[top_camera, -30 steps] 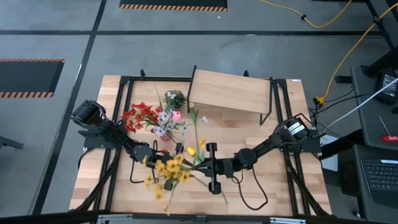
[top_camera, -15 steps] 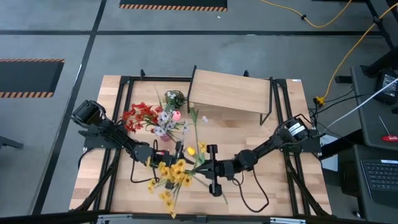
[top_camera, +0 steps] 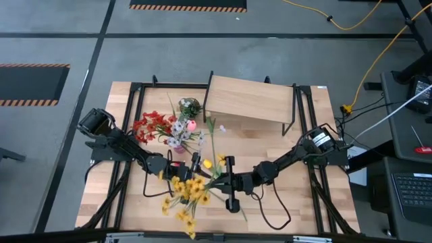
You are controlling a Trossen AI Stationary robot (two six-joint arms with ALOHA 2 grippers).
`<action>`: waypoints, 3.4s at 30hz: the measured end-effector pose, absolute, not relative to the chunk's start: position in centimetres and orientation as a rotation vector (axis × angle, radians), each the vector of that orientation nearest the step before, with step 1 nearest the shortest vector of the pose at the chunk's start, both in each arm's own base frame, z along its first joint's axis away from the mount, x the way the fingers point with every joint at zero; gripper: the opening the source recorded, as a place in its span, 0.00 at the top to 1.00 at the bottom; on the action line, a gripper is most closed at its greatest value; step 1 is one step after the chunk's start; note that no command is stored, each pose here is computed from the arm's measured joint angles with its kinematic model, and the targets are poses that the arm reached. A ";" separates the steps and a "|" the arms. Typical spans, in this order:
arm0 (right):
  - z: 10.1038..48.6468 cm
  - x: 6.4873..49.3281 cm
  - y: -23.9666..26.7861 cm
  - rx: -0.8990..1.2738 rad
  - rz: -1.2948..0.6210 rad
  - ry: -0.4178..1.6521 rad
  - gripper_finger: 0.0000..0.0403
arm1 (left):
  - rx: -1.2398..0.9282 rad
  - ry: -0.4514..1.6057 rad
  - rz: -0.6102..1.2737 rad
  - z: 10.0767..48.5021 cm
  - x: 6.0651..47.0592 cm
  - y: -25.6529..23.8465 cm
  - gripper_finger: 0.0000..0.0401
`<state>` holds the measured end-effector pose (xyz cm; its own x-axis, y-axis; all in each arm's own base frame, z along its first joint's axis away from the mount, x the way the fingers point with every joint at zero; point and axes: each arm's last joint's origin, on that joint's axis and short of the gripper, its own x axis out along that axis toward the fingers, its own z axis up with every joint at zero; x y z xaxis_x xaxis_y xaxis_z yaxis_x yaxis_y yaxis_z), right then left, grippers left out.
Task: Pick and place flowers into a vace then onto a shelf
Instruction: Put the yellow flowers into the transparent vase
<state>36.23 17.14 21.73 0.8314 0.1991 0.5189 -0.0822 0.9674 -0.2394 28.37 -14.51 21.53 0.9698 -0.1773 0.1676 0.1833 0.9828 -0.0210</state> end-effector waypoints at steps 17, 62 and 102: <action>21.7 36.3 17.1 -0.210 0.143 -0.564 1.00 | -0.026 -0.167 -0.181 21.5 28.4 -14.4 0.98; 25.4 32.4 21.2 -0.302 0.089 -0.175 0.69 | -0.099 0.059 -0.088 24.3 22.4 -17.4 1.00; 21.6 29.3 24.7 -0.415 0.072 0.171 0.98 | -0.600 1.099 0.225 24.9 29.1 -32.5 0.99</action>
